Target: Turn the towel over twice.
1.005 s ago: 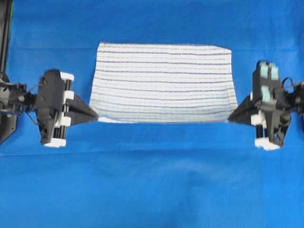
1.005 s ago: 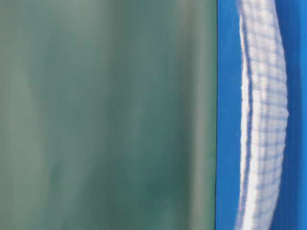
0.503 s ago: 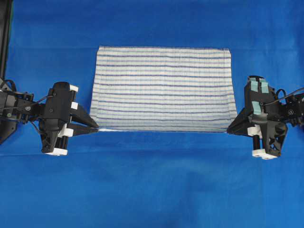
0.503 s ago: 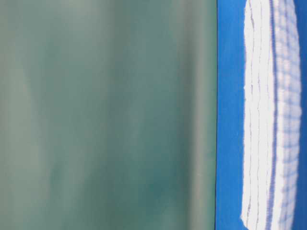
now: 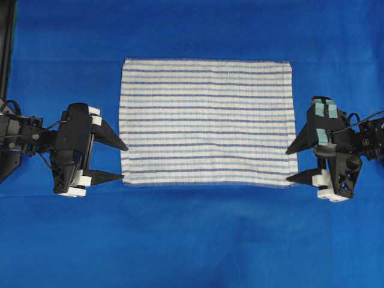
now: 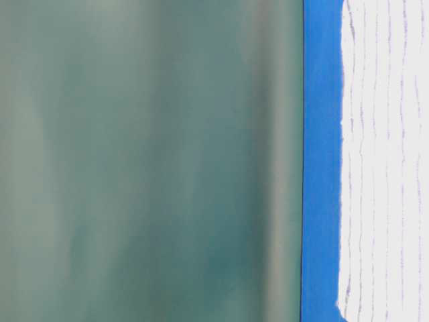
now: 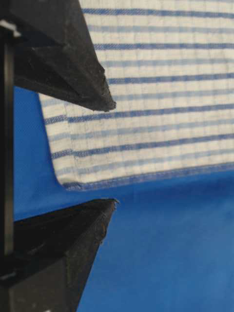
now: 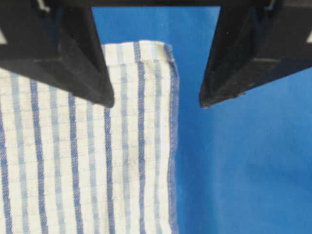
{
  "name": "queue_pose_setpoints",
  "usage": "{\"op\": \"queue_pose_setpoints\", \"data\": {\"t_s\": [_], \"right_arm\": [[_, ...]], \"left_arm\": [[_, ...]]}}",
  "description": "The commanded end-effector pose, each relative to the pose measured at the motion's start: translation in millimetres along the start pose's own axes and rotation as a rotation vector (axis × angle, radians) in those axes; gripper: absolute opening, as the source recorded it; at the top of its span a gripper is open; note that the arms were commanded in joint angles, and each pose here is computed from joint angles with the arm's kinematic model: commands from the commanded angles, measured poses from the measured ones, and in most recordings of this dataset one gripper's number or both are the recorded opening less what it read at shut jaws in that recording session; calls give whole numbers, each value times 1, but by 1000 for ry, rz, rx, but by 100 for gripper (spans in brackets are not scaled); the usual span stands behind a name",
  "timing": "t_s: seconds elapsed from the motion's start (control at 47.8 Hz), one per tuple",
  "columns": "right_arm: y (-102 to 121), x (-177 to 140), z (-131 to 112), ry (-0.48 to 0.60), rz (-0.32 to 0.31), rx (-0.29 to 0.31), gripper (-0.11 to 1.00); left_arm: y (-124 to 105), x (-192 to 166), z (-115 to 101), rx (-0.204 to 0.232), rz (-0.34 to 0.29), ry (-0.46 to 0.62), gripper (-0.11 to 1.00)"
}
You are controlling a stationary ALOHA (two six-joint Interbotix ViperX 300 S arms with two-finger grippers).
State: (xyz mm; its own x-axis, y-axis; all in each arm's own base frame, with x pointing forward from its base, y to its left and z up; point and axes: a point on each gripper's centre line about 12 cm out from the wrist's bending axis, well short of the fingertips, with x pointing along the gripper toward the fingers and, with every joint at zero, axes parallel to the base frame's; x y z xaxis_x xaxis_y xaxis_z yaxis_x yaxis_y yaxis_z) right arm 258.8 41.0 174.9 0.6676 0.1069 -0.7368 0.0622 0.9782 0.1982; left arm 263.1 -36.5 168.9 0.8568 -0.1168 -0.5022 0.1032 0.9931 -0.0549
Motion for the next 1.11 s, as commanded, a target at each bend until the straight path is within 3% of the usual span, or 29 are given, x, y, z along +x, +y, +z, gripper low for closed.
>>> {"op": "queue_pose_setpoints", "data": {"t_s": [0.0, 0.209, 0.565, 0.796, 1.089], "right_arm": [[5, -8, 13, -42, 15, -11, 65], [7, -32, 30, -124, 13, -73, 62], [-5, -103, 56, -403, -46, -193, 62], [-10, -130, 63, -512, -84, -235, 62], [-15, -121, 64, -492, -101, -227, 62]], "left_arm": [[-2, -3, 16, 2, -4, -38, 68], [-2, -15, 41, 10, -2, -86, 68], [0, -60, 96, 9, 2, -309, 68], [5, -81, 104, 5, 21, -397, 68], [7, -82, 103, 35, 38, -399, 68]]}}
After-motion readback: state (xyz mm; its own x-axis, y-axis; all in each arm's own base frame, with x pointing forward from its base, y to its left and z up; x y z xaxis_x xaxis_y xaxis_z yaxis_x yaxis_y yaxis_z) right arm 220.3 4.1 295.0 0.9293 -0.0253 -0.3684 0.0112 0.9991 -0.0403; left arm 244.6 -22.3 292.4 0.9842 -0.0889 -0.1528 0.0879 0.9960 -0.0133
